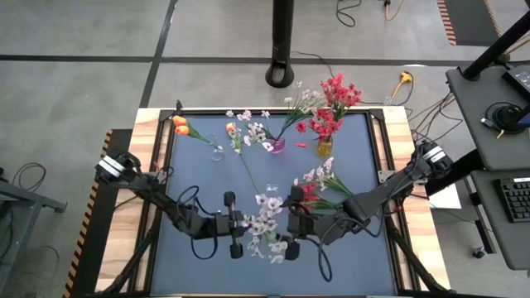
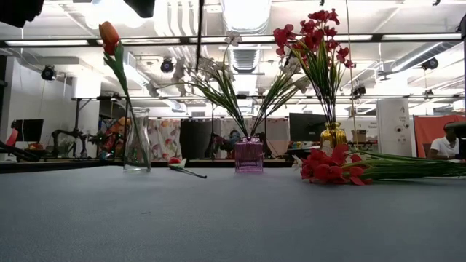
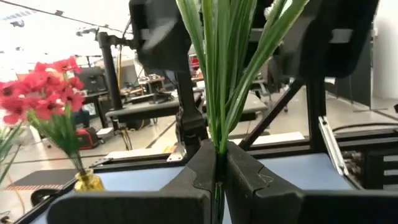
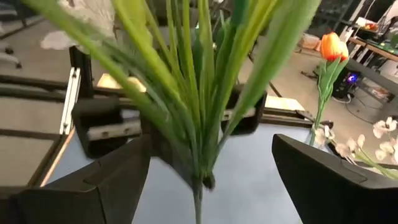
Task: Sort flowers into vase by color
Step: Put the white flowers into the pink vase
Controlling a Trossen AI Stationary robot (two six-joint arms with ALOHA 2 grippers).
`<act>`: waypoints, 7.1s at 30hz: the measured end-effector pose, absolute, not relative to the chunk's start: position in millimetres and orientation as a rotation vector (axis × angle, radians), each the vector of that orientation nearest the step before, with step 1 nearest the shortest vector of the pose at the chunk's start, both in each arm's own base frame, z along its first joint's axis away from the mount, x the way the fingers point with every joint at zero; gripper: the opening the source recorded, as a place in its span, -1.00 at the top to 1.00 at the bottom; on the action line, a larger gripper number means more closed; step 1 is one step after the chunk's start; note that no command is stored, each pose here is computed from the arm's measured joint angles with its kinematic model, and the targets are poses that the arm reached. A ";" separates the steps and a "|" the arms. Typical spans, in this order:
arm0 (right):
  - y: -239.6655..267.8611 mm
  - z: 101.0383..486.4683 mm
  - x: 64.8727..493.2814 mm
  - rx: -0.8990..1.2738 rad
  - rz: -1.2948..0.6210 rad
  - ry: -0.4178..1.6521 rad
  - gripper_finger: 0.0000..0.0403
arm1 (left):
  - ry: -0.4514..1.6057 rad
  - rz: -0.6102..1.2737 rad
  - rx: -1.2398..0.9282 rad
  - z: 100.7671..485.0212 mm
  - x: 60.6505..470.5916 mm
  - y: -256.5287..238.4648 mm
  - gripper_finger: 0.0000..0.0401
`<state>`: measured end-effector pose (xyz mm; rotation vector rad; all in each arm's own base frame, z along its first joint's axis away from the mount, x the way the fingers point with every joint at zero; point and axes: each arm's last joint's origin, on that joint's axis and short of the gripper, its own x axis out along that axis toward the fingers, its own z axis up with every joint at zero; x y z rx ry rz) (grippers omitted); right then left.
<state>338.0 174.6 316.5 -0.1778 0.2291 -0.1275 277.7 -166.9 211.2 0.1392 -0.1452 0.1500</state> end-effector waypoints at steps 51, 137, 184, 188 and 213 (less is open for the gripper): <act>159.9 322.1 347.5 -0.164 -0.100 0.193 0.81 | -0.140 0.342 0.092 213.9 289.9 -165.9 0.64; -100.1 312.2 342.4 0.009 -0.612 0.325 0.81 | 0.154 0.270 0.272 173.1 266.3 -195.6 -0.13; -95.9 301.2 327.4 0.029 -0.616 0.388 -0.01 | 0.155 0.275 0.271 173.0 267.2 -194.5 -0.13; -92.7 308.6 322.7 0.030 -0.611 0.370 -0.12 | 0.155 0.275 0.270 173.0 267.2 -194.4 -0.13; -79.4 325.8 308.2 0.024 -0.582 0.375 -0.58 | 0.154 0.279 0.266 173.2 268.0 -193.4 -0.13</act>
